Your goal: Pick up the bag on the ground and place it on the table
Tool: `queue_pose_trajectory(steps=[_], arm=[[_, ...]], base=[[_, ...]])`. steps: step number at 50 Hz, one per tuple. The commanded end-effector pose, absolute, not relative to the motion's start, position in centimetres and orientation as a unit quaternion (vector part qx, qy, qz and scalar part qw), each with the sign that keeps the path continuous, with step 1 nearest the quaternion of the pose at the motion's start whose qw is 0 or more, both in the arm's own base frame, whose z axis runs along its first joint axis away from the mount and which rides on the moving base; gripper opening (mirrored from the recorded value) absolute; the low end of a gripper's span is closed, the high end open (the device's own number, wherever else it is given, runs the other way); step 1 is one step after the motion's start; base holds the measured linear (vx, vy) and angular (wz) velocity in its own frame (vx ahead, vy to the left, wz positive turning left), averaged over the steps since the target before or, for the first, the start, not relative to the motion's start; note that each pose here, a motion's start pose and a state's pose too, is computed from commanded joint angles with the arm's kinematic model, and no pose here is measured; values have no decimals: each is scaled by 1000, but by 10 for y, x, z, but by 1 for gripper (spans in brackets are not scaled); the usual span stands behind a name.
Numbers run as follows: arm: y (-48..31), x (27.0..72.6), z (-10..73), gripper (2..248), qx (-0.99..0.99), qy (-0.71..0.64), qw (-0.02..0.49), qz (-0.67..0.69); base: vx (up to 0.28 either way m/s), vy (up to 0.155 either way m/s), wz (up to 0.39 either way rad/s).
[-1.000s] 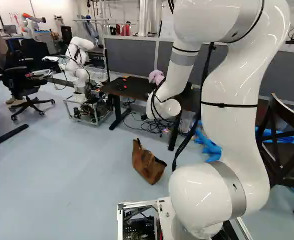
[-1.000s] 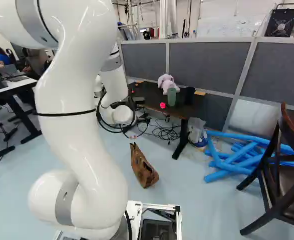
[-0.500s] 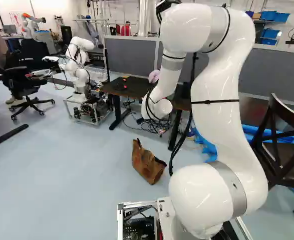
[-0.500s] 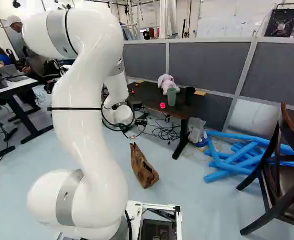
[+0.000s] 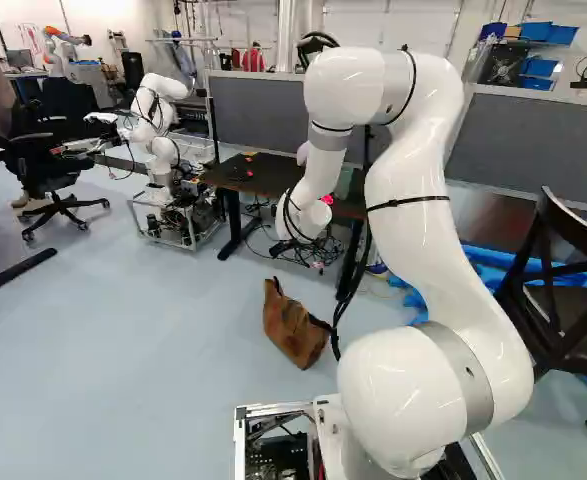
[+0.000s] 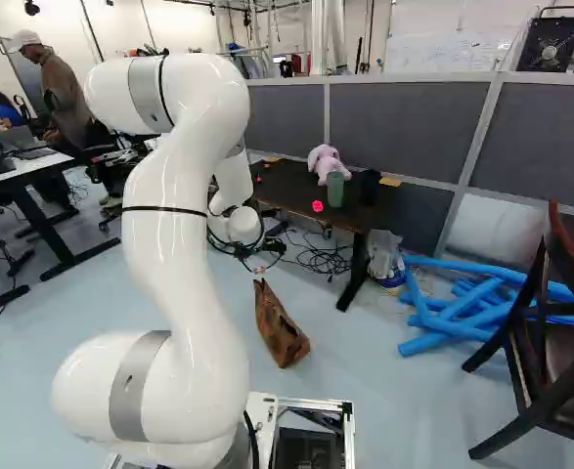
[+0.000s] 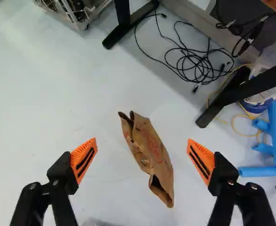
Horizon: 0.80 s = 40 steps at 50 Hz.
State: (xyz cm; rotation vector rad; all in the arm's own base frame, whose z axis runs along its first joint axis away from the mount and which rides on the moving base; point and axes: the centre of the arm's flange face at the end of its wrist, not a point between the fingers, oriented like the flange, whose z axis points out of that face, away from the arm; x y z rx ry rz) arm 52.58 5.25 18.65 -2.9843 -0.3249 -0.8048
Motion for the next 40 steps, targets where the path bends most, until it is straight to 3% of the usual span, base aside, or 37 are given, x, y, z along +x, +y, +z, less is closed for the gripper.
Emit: queue_pose_trajectory(steps=[40], arm=[[52,532,125,247,-977,-134,11,-165]], base=[[0,0,0]])
